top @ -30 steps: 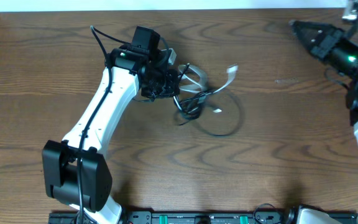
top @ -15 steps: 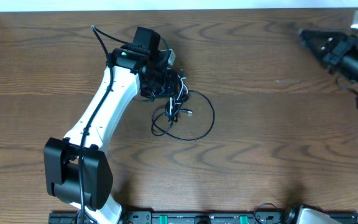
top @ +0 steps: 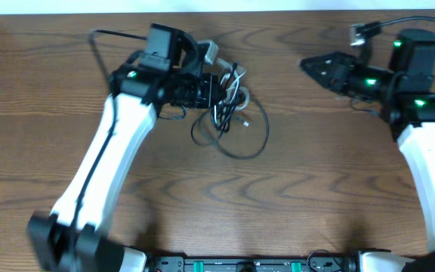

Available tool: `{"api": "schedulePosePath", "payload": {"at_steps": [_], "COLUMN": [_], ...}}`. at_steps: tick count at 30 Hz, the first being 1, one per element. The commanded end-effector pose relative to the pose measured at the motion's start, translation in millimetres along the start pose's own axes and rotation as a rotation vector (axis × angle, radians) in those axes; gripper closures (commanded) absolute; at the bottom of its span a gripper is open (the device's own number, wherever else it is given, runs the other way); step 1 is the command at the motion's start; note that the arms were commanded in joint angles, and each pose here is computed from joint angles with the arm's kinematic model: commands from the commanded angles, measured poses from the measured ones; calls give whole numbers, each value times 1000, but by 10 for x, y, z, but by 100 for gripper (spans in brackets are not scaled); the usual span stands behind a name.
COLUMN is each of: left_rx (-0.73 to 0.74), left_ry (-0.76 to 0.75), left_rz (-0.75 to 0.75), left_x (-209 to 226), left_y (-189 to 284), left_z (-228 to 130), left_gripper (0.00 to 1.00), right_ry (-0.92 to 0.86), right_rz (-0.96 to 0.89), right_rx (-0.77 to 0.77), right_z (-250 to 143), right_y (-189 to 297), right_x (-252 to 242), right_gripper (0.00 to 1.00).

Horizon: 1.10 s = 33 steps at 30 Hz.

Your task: Untangle cables

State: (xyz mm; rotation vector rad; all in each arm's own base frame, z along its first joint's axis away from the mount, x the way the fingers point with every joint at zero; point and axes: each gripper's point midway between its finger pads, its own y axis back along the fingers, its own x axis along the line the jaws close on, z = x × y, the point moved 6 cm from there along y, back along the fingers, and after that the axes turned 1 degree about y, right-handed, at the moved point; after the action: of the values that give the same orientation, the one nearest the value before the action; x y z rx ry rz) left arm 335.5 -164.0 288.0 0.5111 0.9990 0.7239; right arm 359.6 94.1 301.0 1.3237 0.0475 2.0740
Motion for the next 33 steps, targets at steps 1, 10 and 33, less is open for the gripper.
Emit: {"api": "schedulePosePath", "payload": {"at_steps": [1,10,33], "left_rx": [-102,-136,-39], "left_ry": [-105,-130,-286], "left_rz": [-83,-96,-291], "left_x": [-354,-494,-635], "left_y": [414,642,580], "left_z": [54,-31,-188], "left_gripper": [93,93,92], "right_ry": [143,297,363], "right_rz": [-28,20,149], "right_rx": [21,77,118], "right_z": [-42,-132,-224], "right_y": [-199,-438,-809], "right_x": [-14,-21,86], "right_gripper": [48,44,46]}}
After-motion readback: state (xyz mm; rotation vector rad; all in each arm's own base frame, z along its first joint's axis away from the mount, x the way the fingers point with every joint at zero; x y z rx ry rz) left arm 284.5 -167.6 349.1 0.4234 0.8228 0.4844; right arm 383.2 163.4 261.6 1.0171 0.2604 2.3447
